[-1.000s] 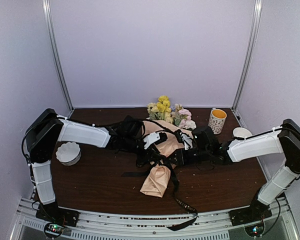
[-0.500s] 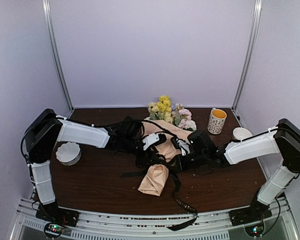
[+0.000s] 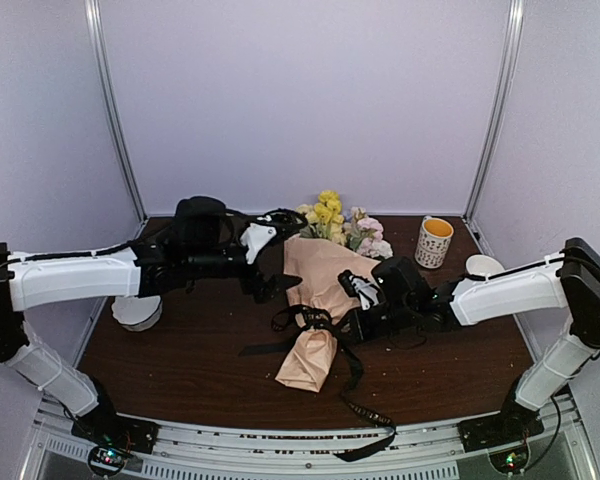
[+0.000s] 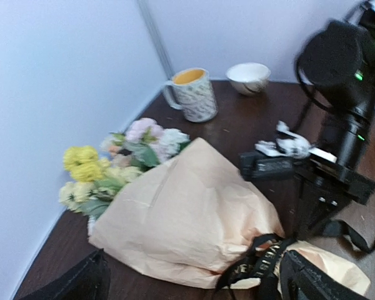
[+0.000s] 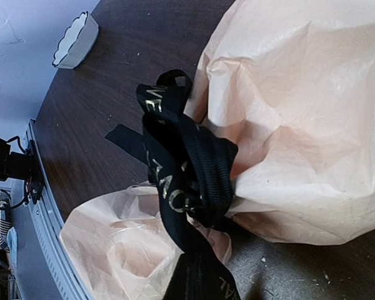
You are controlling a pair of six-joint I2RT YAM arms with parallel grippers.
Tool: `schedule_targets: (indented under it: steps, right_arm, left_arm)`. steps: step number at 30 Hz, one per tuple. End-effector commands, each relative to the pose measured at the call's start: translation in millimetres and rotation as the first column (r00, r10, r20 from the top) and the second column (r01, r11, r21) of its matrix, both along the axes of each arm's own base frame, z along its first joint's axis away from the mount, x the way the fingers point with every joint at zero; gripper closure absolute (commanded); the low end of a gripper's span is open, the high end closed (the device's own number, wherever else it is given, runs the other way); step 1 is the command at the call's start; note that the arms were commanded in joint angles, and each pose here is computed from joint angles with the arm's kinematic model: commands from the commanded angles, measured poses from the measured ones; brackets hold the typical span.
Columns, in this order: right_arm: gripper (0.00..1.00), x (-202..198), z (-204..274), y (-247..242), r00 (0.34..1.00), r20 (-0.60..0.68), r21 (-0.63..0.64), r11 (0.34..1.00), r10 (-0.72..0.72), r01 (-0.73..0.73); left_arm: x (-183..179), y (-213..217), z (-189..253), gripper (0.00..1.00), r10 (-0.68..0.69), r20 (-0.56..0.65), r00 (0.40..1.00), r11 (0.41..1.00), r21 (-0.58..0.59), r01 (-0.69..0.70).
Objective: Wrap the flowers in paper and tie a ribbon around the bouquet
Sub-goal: Cross the half-tied ribbon over the folded bouquet.
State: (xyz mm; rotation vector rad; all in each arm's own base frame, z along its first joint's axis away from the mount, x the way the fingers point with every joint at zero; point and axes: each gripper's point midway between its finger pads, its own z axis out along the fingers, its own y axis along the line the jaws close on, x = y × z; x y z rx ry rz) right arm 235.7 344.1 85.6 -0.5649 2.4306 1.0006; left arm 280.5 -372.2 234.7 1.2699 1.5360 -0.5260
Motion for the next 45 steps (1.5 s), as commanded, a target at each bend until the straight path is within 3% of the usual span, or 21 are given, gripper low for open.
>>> schedule_targets:
  steps: [1,3,4,6,9,12,14,17,24,28,33,35,41,45]
  right_arm:
    - [1.0,3.3,28.2,7.4,0.999,0.033,0.041,0.999,-0.002,0.0]
    - [1.0,2.5,27.3,8.1,1.0,0.003,0.04,0.999,-0.012,0.012]
    - [1.0,1.8,27.1,8.6,1.0,-0.019,0.038,0.999,-0.019,0.02]
    - [1.0,2.0,25.1,8.1,0.996,-0.07,0.024,0.998,-0.051,0.053]
    - [1.0,0.8,16.8,9.9,0.977,-0.183,0.015,0.993,-0.111,0.116]
    - [1.0,0.1,12.5,18.3,0.949,-0.279,0.063,0.983,-0.146,0.17]
    - [1.0,1.4,11.7,20.5,0.936,-0.31,0.088,0.975,-0.168,0.204]
    - [1.0,2.4,6.2,19.3,0.926,-0.326,0.071,0.972,-0.191,0.225]
    - [0.97,8.8,0.9,16.5,0.931,-0.299,0.005,0.975,-0.21,0.221]
    - [0.74,10.7,-1.0,2.6,0.94,-0.249,-0.045,0.973,-0.232,0.228]
    - [0.56,13.5,21.8,-4.2,0.965,-0.177,-0.022,0.981,-0.193,0.192]
    - [0.55,21.2,34.7,-11.6,0.97,-0.143,-0.004,0.98,-0.198,0.2]
    - [0.69,36.6,51.8,-10.5,0.987,-0.078,0.023,0.989,-0.143,0.145]
    - [0.68,38.8,42.1,5.9,0.992,-0.103,0.023,0.997,-0.075,0.078]
  left_arm:
    - [50.0,63.4,74.7,0.02,0.472,0.014,0.881,0.813,-0.392,-0.43]
    - [53.8,87.4,100.4,0.02,0.563,-0.017,0.826,0.701,-0.52,-0.488]
    - [53.5,86.4,106.4,0.02,0.547,-0.009,0.837,0.704,-0.536,-0.465]
    - [54.2,61.6,107.1,0.02,0.441,0.036,0.897,0.81,-0.446,-0.381]
    - [54.5,26.8,51.6,0.03,0.303,-0.024,0.953,0.93,-0.208,-0.302]
    - [37.3,7.7,9.1,0.06,0.167,-0.126,0.978,0.981,-0.081,-0.178]
    - [26.0,-0.8,-10.9,0.19,0.09,-0.185,0.979,0.995,-0.023,-0.096]
    - [16.0,-9.0,-35.1,0.22,0.016,-0.227,0.974,1.0,0.02,-0.012]
    - [1.9,-30.7,-78.4,0.19,-0.058,-0.262,0.963,0.986,0.137,0.097]
    - [8.9,-32.4,-92.9,0.28,-0.019,-0.271,0.962,0.987,0.149,0.062]
    - [11.3,-35.3,-102.9,0.29,0.016,-0.216,0.976,0.978,0.205,0.029]
    - [10.6,-34.6,-107.1,0.29,0.026,-0.197,0.98,0.975,0.222,0.019]
    - [7.8,-34.1,-107.0,0.29,0.014,-0.173,0.985,0.985,0.171,0.016]
    - [2.9,-34.4,-109.7,0.27,-0.009,-0.184,0.983,0.984,0.173,0.041]
